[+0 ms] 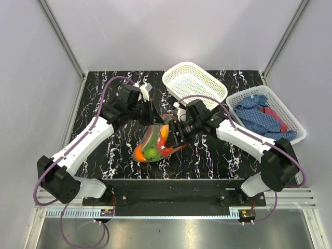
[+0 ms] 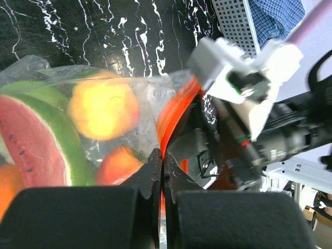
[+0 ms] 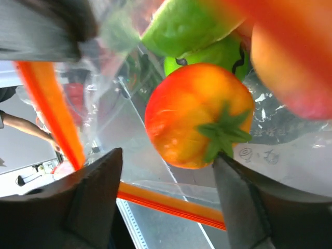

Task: Open the zip-top bag and remove the fake food

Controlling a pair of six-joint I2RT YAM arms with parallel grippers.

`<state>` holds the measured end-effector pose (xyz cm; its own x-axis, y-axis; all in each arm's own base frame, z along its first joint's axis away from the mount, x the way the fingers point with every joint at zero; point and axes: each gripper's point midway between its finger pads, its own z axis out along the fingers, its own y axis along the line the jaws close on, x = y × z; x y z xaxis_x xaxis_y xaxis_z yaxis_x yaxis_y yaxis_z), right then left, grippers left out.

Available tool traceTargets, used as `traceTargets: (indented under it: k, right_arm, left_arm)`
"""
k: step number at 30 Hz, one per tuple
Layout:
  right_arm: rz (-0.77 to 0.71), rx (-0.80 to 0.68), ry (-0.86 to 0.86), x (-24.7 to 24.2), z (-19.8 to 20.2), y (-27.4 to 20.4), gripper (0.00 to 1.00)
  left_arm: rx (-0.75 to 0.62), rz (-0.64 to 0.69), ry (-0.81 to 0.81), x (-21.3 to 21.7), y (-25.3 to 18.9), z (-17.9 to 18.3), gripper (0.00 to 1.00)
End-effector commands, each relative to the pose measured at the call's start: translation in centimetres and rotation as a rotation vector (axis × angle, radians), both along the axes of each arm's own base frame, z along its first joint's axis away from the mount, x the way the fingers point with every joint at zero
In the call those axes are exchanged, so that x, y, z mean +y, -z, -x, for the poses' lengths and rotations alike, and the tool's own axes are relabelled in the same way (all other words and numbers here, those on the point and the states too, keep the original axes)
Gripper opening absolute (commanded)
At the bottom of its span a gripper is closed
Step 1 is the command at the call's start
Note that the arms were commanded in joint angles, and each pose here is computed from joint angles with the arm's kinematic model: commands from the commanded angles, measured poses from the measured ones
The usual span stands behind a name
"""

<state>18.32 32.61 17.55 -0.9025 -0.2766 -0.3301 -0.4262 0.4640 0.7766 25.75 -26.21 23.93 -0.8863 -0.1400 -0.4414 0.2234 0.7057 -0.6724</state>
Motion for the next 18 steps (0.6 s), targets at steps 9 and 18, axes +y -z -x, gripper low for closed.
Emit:
traceTargets:
  k: [9, 18]
  right_arm:
    - [0.039, -0.154, 0.133, 1.4, -4.0, 3.9, 0.9]
    - [0.09, -0.226, 0.15, 0.4, -4.4, 4.1, 0.43]
  left_arm:
    - [-0.046, 0.09, 0.055, -3.0, -2.0, 0.4, 0.0]
    - [-0.039, 0.054, 0.022, -2.0, -0.6, 0.8, 0.0]
